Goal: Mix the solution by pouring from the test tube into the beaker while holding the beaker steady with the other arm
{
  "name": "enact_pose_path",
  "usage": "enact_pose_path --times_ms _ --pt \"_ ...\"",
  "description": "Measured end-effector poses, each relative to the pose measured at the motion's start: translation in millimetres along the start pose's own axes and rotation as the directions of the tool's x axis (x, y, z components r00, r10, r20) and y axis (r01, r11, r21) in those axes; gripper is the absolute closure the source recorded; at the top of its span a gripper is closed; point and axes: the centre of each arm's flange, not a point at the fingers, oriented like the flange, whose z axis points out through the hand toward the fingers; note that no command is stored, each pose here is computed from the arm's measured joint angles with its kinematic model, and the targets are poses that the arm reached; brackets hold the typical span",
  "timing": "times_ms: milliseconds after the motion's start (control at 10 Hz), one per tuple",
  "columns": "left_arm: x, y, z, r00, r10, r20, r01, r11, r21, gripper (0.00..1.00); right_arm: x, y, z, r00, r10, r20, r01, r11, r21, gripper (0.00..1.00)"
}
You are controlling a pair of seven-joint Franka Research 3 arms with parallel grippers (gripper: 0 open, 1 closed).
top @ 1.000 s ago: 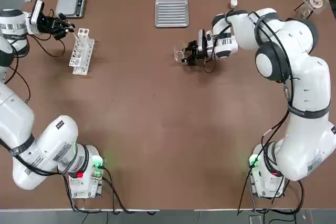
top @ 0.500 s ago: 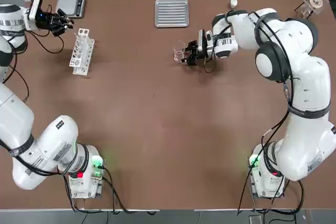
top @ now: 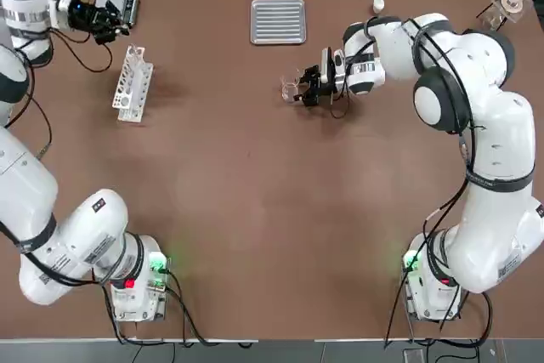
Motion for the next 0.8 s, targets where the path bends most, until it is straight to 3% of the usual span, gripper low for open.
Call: enact_pose_path --times_ms 300,600,800 --pt "15.1 -28.4 48.7 0.999 -0.004 0.049 0.007 0.999 -0.048 0.79 -0.1 0.0 0.0 1.0 0.0 0.0 0.0 1.0 0.0 0.31" --pt "16.7 -54.9 131.1 0.997 -0.012 0.07 0.022 0.99 -0.142 0.79 -0.1 0.0 -0.1 1.0 0.0 0.0 0.0 1.0 0.0 0.31" --pt "19.2 -69.0 178.3 0.995 -0.028 0.092 0.043 0.985 -0.164 0.79 -0.2 0.1 -0.2 1.0 0.0 0.0 0.0 1.0 0.0 0.31"
